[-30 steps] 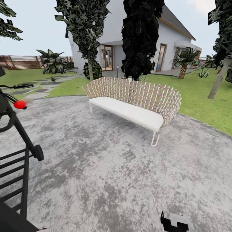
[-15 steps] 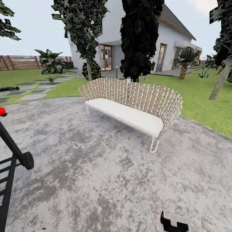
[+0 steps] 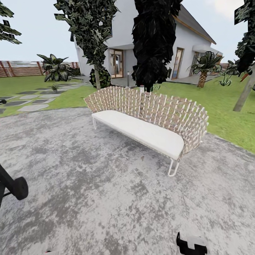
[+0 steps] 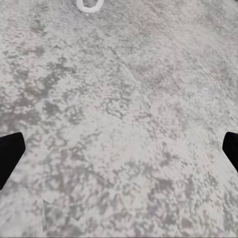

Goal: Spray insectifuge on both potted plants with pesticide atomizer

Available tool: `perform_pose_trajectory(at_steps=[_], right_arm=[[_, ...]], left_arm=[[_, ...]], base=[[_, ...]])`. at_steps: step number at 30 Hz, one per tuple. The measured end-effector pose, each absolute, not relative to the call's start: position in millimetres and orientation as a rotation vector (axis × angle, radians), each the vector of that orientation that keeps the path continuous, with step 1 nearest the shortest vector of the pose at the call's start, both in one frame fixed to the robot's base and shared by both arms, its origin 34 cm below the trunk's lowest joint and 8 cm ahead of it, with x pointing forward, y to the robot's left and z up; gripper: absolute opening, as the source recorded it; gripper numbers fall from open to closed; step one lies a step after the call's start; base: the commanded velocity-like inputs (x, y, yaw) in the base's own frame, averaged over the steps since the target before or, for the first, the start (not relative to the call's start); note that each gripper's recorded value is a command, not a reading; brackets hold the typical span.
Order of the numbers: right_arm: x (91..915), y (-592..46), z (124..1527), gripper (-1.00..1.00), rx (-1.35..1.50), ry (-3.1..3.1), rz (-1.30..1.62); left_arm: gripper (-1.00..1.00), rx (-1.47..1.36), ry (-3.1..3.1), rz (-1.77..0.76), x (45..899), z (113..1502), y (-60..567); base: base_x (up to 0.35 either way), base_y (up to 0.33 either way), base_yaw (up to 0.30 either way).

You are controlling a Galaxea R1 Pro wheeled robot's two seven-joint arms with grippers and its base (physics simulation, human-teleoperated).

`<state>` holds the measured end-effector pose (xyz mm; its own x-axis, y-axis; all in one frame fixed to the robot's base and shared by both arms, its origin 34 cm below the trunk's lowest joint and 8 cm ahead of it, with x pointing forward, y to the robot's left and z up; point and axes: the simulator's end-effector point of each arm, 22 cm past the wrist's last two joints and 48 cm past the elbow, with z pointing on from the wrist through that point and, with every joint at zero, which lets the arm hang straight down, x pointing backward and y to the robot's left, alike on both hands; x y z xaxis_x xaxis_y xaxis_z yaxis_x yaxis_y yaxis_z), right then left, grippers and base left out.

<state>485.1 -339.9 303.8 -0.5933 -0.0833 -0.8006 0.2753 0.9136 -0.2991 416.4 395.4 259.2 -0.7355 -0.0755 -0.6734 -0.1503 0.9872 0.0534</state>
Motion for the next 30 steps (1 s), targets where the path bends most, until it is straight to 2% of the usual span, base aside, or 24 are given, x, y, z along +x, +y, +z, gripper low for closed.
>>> perform_pose_trajectory(at_steps=[20, 30], right_arm=[[485.2, -339.9, 303.8, 1.00, 0.137, 2.153, -0.496], [485.3, -338.6, 303.6, 1.00, 0.137, 2.153, -0.493]], left_arm=[[-1.00, -0.159, 2.400, 0.134, 415.3, 258.7, 395.1], [-1.00, -0.159, 2.400, 0.134, 415.3, 258.7, 395.1]], base=[[0.340, 0.000, 0.004], [0.339, 0.000, 0.237]])
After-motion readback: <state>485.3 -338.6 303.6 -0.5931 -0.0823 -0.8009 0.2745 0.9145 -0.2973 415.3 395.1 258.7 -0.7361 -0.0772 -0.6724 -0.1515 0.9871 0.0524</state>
